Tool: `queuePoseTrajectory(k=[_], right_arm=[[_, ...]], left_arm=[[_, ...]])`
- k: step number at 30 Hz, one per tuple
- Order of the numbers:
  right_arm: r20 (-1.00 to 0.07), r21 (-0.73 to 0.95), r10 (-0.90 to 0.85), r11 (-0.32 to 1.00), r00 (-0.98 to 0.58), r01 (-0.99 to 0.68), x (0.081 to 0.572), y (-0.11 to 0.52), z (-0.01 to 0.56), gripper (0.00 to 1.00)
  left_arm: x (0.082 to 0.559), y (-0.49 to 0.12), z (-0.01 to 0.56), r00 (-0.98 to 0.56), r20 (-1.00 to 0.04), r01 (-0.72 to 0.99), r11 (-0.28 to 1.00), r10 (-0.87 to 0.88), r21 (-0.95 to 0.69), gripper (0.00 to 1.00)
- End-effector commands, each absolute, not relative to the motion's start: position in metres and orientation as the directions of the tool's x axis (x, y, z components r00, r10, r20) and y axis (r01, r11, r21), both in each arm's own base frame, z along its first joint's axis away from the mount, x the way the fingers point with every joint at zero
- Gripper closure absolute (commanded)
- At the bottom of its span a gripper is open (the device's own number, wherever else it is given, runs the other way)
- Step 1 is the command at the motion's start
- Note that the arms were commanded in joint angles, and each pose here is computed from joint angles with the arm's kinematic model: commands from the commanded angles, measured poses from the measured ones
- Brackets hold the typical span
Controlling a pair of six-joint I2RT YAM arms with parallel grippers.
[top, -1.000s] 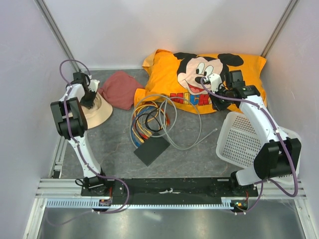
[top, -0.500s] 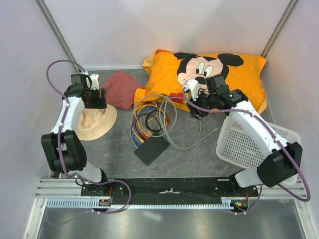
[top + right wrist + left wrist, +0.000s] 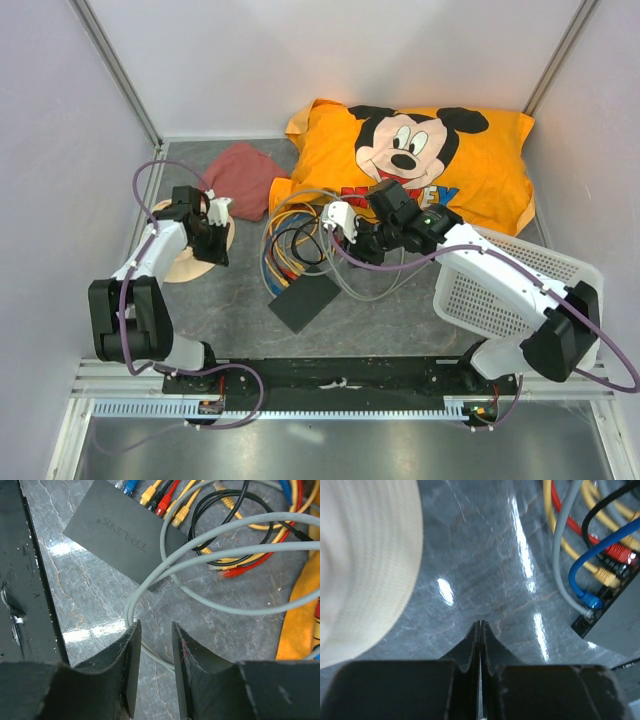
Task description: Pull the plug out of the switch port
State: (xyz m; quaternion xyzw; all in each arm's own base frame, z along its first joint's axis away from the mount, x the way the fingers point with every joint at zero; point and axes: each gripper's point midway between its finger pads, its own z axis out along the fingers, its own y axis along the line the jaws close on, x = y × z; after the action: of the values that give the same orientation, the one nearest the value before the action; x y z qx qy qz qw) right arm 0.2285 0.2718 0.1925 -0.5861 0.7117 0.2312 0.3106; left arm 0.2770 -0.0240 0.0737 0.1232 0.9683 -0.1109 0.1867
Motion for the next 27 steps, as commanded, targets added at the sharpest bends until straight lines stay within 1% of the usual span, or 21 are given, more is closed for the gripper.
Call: queuePoseTrajectory(k=[1,2,3,4,7,9,10,11,12,13,14,15,16,17,18,19,21,22,24,25,27], right_arm=[[-0.722,-0.038,-0.681,0.223,-0.128,-0.974,0.239,0.283,0.192,0.62],[-0.724,-0.028,-0.676,0.229,-0.138,-0.973,0.24,0.285,0.193,0.62],[-0.725,-0.019,-0.672,0.237,-0.15,-0.971,0.239,0.286,0.194,0.62],[-0.717,-0.013,-0.68,0.234,-0.154,-0.972,0.239,0.286,0.192,0.62],[-0.701,-0.047,-0.698,0.253,-0.148,-0.966,0.247,0.285,0.191,0.61],[-0.696,-0.087,-0.705,0.271,-0.136,-0.959,0.257,0.285,0.194,0.59],[-0.699,-0.112,-0.704,0.275,-0.121,-0.955,0.263,0.286,0.196,0.59],[-0.707,-0.129,-0.699,0.282,-0.112,-0.951,0.267,0.287,0.2,0.59],[-0.705,-0.146,-0.7,0.295,-0.11,-0.944,0.272,0.287,0.201,0.59],[-0.714,-0.159,-0.694,0.297,-0.098,-0.942,0.274,0.289,0.205,0.59],[-0.717,-0.17,-0.691,0.297,-0.089,-0.94,0.276,0.289,0.208,0.59],[-0.717,-0.175,-0.692,0.299,-0.087,-0.938,0.278,0.289,0.209,0.59],[-0.713,-0.182,-0.697,0.296,-0.082,-0.938,0.278,0.289,0.208,0.58],[-0.706,-0.191,-0.704,0.292,-0.075,-0.937,0.279,0.287,0.206,0.57],[-0.702,-0.197,-0.708,0.298,-0.078,-0.934,0.28,0.286,0.204,0.55],[-0.699,-0.21,-0.711,0.316,-0.084,-0.925,0.284,0.283,0.204,0.55],[-0.699,-0.207,-0.709,0.325,-0.093,-0.923,0.283,0.281,0.203,0.55],[-0.704,-0.207,-0.704,0.327,-0.092,-0.922,0.282,0.281,0.205,0.55],[-0.706,-0.188,-0.7,0.328,-0.105,-0.926,0.278,0.281,0.201,0.54],[-0.71,-0.179,-0.696,0.321,-0.104,-0.93,0.275,0.283,0.2,0.54],[-0.722,-0.144,-0.682,0.315,-0.118,-0.938,0.27,0.286,0.199,0.54]], left_arm=[[0.332,-0.036,0.099,-0.81,-0.547,0.34,0.929,0.211,-0.146,0.98],[0.354,-0.044,0.112,-0.793,-0.579,0.333,0.93,0.188,-0.153,0.98],[0.366,-0.057,0.112,-0.787,-0.58,0.352,0.925,0.208,-0.145,0.98],[0.391,-0.063,0.106,-0.799,-0.565,0.344,0.927,0.206,-0.148,0.98],[0.418,-0.076,0.084,-0.829,-0.513,0.331,0.935,0.224,-0.127,0.98],[0.441,-0.074,0.06,-0.867,-0.468,0.254,0.959,0.169,-0.125,0.98],[0.457,-0.075,0.062,-0.864,-0.483,0.232,0.964,0.144,-0.127,0.98],[0.458,-0.072,0.036,-0.899,-0.417,0.201,0.972,0.133,-0.124,0.98],[0.463,-0.071,0.031,-0.907,-0.402,0.186,0.975,0.123,-0.121,0.98],[0.483,-0.072,0.043,-0.894,-0.435,0.172,0.978,0.105,-0.117,0.98],[0.49,-0.067,0.038,-0.901,-0.423,0.153,0.983,0.095,-0.104,0.98],[0.491,-0.064,0.022,-0.919,-0.383,0.141,0.985,0.093,-0.1,0.98],[0.513,-0.063,0.033,-0.905,-0.423,0.101,0.99,0.049,-0.101,0.98],[0.523,-0.053,0.034,-0.898,-0.439,0.077,0.995,0.038,-0.07,0.99],[0.534,-0.049,0.026,-0.888,-0.457,0.076,0.996,0.047,-0.047,0.98],[0.549,-0.048,0.037,-0.863,-0.5,0.092,0.995,0.065,-0.03,0.98],[0.566,-0.044,0.041,-0.84,-0.535,0.112,0.994,0.092,-0.006,0.98],[0.581,-0.04,0.051,-0.814,-0.571,0.116,0.993,0.105,0.018,0.98],[0.59,-0.039,0.068,-0.784,-0.608,0.132,0.991,0.128,0.039,0.98],[0.59,-0.04,0.092,-0.758,-0.636,0.147,0.988,0.141,0.044,0.98],[0.579,-0.046,0.122,-0.737,-0.663,0.16,0.987,0.126,0.01,0.98]])
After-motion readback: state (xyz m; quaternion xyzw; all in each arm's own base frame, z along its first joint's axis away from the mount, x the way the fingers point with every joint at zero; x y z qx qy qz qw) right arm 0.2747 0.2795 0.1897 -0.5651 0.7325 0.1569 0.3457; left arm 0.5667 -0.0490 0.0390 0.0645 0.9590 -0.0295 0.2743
